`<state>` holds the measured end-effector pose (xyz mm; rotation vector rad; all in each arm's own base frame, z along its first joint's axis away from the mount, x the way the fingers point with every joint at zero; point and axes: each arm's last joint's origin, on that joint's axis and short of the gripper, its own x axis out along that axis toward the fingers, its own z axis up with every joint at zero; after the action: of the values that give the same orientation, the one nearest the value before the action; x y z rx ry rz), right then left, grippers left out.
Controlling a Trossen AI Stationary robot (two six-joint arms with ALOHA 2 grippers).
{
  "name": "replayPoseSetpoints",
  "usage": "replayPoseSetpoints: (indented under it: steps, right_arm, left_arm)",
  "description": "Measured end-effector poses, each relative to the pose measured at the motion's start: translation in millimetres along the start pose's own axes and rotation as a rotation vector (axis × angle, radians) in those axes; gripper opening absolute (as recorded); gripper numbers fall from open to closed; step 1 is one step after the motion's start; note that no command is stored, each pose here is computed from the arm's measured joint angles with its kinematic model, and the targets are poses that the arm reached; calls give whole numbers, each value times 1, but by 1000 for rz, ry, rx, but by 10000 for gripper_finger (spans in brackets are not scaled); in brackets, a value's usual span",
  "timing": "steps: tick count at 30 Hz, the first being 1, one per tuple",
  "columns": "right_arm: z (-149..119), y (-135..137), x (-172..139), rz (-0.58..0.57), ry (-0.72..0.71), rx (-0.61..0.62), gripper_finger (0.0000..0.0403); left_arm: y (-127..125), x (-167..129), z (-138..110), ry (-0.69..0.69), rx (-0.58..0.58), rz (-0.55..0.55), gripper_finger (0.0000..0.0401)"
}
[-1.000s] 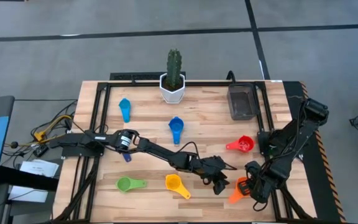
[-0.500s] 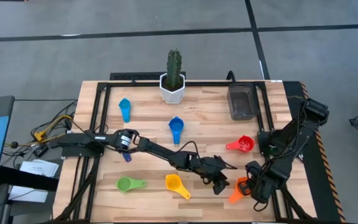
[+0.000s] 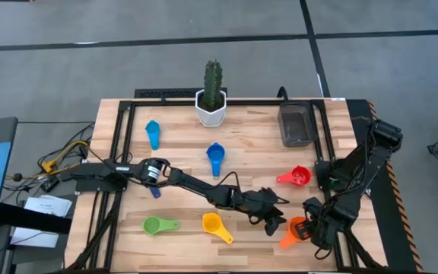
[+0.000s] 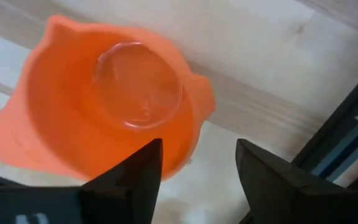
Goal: Nest measuring cups in basket
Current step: Move the orange measuring cup to the center of the table
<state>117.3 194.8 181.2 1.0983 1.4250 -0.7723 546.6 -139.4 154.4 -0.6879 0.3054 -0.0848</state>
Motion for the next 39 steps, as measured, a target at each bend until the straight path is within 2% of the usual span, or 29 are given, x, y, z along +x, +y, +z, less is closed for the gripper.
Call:
replayPoseSetpoints:
  steps: [5,8,13,17,19,21,25,29,34,39]
  right_arm:
    - [3,-4,-7,2,-15,1,229]
    - [5,-6,-9,-5,-40,2,227]
    - [8,-8,-12,-13,-76,-1,229]
    - [8,-9,-18,-27,-97,-5,228]
    - [8,-9,-22,-42,-108,-4,229]
    - [7,-8,-27,-58,-120,-3,229]
    - [5,-6,-37,-67,-128,-5,228]
    - [1,-3,-44,-47,-110,-24,228]
    - [1,-3,-43,-49,-112,-26,226]
    - [3,-2,-40,-71,-131,-23,226]
  left_arm:
    - [10,-4,-6,172,21,79,151]
    - [5,-14,3,234,57,123,151]
    - [-8,-34,36,194,125,189,151]
    - [-12,-34,58,54,76,134,151]
    - [-9,-27,55,0,64,115,151]
    - [1,-22,46,3,63,150,151]
    - [10,-17,41,-36,139,210,151]
    - [12,-16,46,-12,174,158,151]
    - [1,-16,36,26,177,97,151]
    - [-11,-16,25,32,187,90,151]
